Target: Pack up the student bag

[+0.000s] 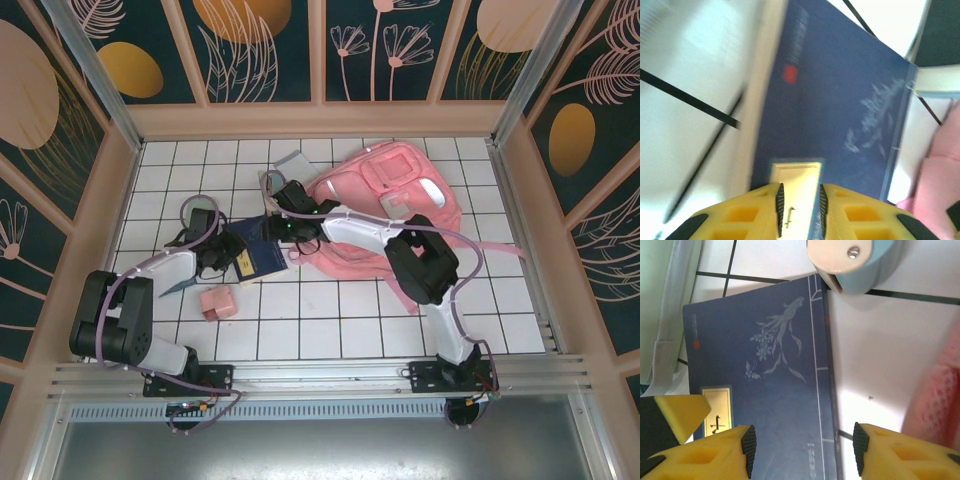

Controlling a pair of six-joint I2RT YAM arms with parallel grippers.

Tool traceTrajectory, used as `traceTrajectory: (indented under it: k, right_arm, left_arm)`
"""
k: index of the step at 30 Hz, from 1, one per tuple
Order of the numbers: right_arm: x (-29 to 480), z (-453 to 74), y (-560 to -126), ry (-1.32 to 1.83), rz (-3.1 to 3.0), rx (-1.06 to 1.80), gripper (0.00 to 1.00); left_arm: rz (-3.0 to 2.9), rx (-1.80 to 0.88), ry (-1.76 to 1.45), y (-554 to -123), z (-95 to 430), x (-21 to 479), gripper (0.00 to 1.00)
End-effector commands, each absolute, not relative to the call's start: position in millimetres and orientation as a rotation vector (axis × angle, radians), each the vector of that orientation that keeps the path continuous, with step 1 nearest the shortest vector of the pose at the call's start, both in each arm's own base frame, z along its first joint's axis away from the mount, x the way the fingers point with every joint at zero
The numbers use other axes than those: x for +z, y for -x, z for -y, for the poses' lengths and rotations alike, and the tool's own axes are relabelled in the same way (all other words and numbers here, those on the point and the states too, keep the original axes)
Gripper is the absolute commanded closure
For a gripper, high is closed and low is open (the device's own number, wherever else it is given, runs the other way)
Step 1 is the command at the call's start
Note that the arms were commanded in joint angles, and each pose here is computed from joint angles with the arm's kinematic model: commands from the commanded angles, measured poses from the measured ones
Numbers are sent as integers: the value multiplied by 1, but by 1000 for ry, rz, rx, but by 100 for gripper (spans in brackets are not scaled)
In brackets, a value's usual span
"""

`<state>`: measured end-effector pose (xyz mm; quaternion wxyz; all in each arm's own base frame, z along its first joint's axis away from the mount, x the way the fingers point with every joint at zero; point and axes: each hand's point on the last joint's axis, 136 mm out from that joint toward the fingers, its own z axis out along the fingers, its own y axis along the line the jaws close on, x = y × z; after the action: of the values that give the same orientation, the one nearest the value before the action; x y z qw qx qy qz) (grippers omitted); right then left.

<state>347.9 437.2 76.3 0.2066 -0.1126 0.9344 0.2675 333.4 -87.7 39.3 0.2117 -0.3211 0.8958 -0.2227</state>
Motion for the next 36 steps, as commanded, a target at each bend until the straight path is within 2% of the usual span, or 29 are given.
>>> traceTrajectory:
  k: [1,10,22,26,36]
  right_arm:
    - [68,-446,-352,380,-2608,696,44]
    - [38,-448,-355,389,-2670,639,45]
    - [-17,-436,-328,394,-2819,517,45]
    - [-33,-423,-329,350,-2861,362,45]
    - [-20,-398,-333,238,-2842,217,44]
  left_arm:
    - [-2547,-509,855,-325,73,28,75]
    - [-2603,-459,896,-308,67,2,76]
    - [-2636,-487,924,-295,71,-16,80]
    - [-2632,-488,926,-293,70,-16,80]
    - [-2623,-467,935,-291,67,-16,81]
